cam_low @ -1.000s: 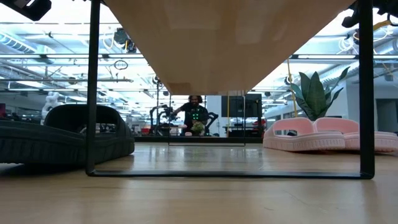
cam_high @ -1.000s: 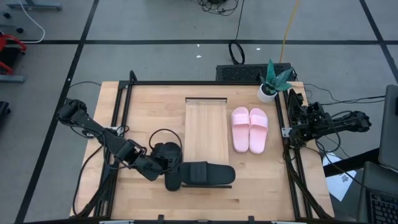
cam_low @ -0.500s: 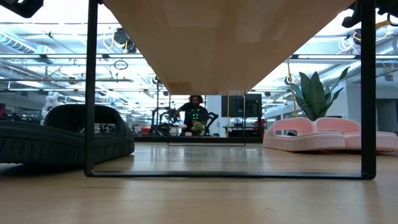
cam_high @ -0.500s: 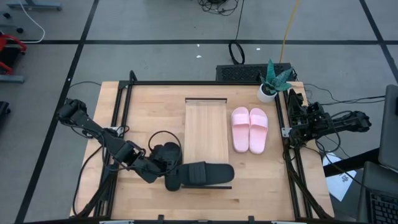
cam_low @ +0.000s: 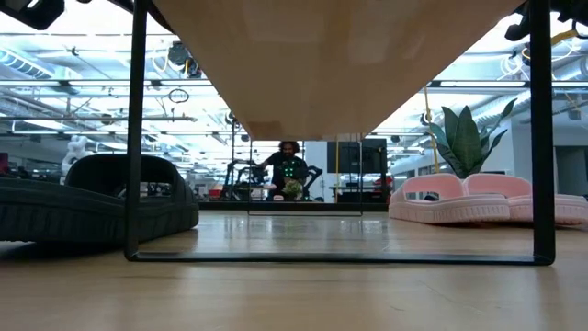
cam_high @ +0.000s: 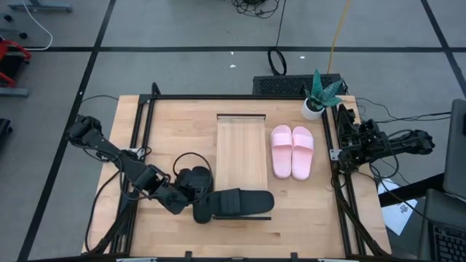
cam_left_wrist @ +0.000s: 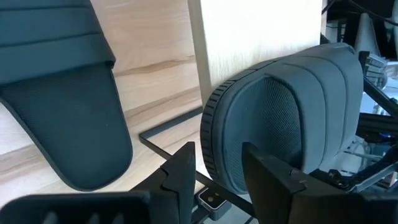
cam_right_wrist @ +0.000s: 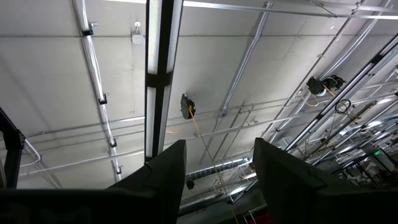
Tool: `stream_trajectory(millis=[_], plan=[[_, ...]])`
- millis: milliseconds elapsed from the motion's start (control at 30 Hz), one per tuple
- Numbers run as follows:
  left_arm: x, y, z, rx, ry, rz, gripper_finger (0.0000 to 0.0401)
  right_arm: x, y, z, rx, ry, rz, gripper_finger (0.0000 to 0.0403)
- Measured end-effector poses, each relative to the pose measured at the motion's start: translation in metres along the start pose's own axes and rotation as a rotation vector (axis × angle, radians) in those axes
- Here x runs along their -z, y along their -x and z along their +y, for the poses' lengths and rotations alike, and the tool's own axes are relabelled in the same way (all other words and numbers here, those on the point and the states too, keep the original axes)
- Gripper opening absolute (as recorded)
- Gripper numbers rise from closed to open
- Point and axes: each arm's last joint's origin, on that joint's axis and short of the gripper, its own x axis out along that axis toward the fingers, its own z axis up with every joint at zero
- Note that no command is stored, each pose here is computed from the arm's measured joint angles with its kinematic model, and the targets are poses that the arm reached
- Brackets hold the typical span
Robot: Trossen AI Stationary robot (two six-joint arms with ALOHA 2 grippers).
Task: Pick and place slides into the shelf
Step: Put the black slides on the shelf
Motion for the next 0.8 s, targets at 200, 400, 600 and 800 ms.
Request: stream_trajectory(millis=[200, 400, 600, 800], plan=[[-0.005, 0.011, 0.002, -0.016, -0.007, -0.010, 0.0127, 0.000, 0.000, 0.000, 0.000, 0.001, 0.001, 0.0178], [-0.012, 0.034, 0.009, -0.045, -0.029, -0.026, 0.0127, 0.000, 0.000, 0.000, 0.000, -0.001, 0.000, 0.0178], [-0.011, 0.041, 0.027, -0.220, -0.083, 0.002, 0.0127, 0.000, 0.000, 0.000, 0.000, 0.000, 0.000, 0.0178], [-0.015, 0.043, 0.035, -0.312, -0.185, -0.011, 0.0127, 0.000, 0.000, 0.000, 0.000, 0.020, 0.000, 0.0178]])
